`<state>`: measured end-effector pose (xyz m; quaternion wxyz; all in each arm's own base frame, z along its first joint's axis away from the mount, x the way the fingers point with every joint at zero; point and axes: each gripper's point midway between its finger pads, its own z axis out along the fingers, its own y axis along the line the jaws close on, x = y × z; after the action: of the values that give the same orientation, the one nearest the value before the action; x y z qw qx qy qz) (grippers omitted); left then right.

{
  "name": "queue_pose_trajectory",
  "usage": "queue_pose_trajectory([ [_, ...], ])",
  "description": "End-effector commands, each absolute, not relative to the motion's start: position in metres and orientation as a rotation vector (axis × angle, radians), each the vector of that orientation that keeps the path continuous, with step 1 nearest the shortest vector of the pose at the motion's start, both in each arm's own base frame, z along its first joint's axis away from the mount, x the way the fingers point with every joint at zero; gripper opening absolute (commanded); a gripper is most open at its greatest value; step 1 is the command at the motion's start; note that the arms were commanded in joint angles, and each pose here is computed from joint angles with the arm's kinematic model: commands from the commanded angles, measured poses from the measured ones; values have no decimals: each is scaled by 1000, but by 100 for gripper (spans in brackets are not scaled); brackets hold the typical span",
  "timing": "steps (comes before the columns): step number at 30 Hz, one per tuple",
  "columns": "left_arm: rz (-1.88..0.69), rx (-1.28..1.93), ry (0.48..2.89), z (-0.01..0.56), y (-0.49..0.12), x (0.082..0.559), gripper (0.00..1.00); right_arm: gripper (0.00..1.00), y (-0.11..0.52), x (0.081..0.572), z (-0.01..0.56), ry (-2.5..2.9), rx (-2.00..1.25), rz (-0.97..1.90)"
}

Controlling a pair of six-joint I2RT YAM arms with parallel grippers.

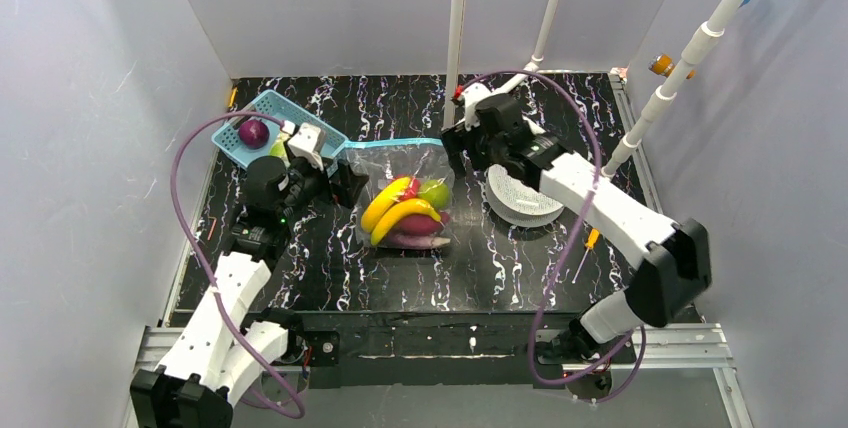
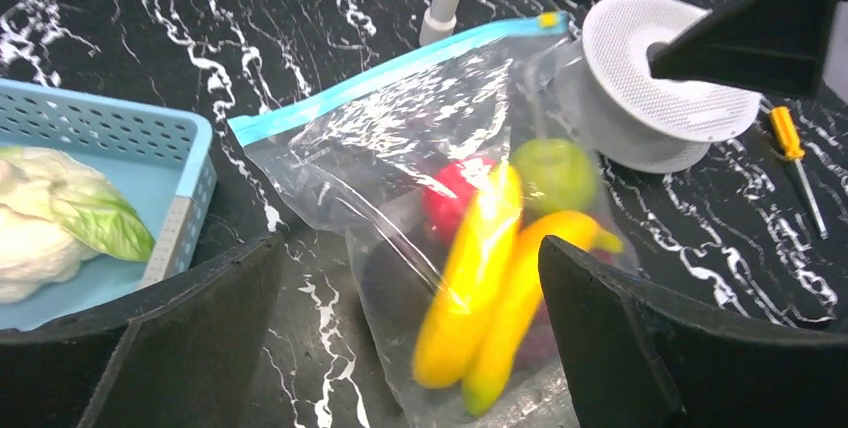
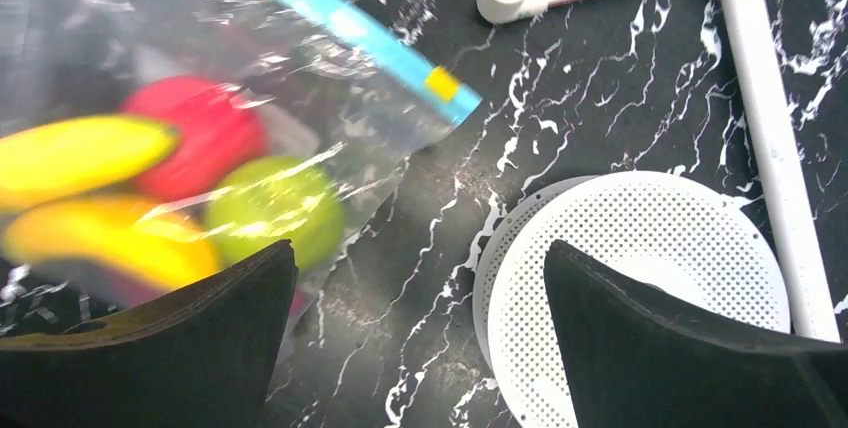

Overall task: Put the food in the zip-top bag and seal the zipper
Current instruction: Place the zipper food storage bag at the center of the board, then reset both arms

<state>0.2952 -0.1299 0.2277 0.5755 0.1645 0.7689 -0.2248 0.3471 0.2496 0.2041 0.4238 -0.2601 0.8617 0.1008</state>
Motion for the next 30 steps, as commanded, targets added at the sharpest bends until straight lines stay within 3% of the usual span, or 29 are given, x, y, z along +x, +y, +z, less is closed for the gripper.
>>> queue_pose_trajectory([
  [1, -495, 339, 1747, 288, -122, 286, 98, 98, 242, 312, 284, 1972, -616, 425],
  [17, -420, 96, 1424, 411, -75, 218, 98, 98, 105, 250, 382, 1665, -24, 273],
  [30, -290, 15, 1331, 436, -44, 198, 98, 98, 68, 206, 428, 1416, 89, 395],
])
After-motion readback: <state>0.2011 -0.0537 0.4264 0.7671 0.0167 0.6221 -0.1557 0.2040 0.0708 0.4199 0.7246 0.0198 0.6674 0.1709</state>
